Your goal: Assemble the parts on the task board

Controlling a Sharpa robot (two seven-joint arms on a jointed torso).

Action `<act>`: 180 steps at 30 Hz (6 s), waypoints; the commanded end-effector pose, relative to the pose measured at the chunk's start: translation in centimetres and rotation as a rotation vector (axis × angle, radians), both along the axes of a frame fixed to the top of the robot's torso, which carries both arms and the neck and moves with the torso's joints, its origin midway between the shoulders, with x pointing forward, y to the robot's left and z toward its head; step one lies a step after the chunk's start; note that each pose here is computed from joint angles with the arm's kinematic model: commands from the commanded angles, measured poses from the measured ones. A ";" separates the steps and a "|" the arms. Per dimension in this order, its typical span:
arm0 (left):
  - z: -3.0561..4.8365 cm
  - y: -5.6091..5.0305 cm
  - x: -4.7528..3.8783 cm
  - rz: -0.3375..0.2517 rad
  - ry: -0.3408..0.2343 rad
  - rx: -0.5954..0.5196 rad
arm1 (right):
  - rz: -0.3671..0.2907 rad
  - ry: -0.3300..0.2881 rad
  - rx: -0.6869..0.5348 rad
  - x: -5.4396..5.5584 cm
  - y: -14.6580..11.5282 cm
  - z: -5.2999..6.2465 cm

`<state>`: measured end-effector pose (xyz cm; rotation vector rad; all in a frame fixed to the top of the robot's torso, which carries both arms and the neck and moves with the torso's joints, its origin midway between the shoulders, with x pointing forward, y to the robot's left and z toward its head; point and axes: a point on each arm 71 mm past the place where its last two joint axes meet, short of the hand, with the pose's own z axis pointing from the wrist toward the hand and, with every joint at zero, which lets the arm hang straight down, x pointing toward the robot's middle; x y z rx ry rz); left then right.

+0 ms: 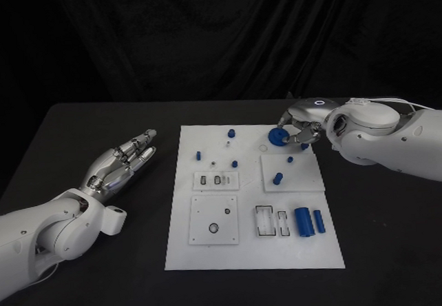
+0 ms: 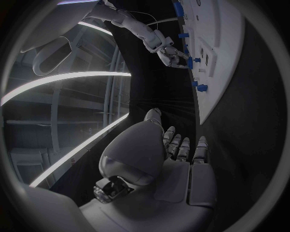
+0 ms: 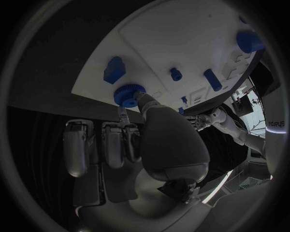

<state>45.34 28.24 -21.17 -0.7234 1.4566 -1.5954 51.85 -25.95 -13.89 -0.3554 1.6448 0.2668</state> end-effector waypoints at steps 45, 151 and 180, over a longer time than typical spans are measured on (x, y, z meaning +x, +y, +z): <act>1.20 0.2 -0.38 -0.029 -0.145 -0.087 | 0.095 -0.066 0.065 -2.0 2.1 2.0; 1.00 -0.2 0.01 -0.039 -0.136 -0.085 | 0.254 0.051 -0.027 0.6 11.2 -0.4; 0.97 -0.2 0.02 -0.038 -0.135 -0.084 | 0.188 -0.082 0.091 -2.8 3.6 2.4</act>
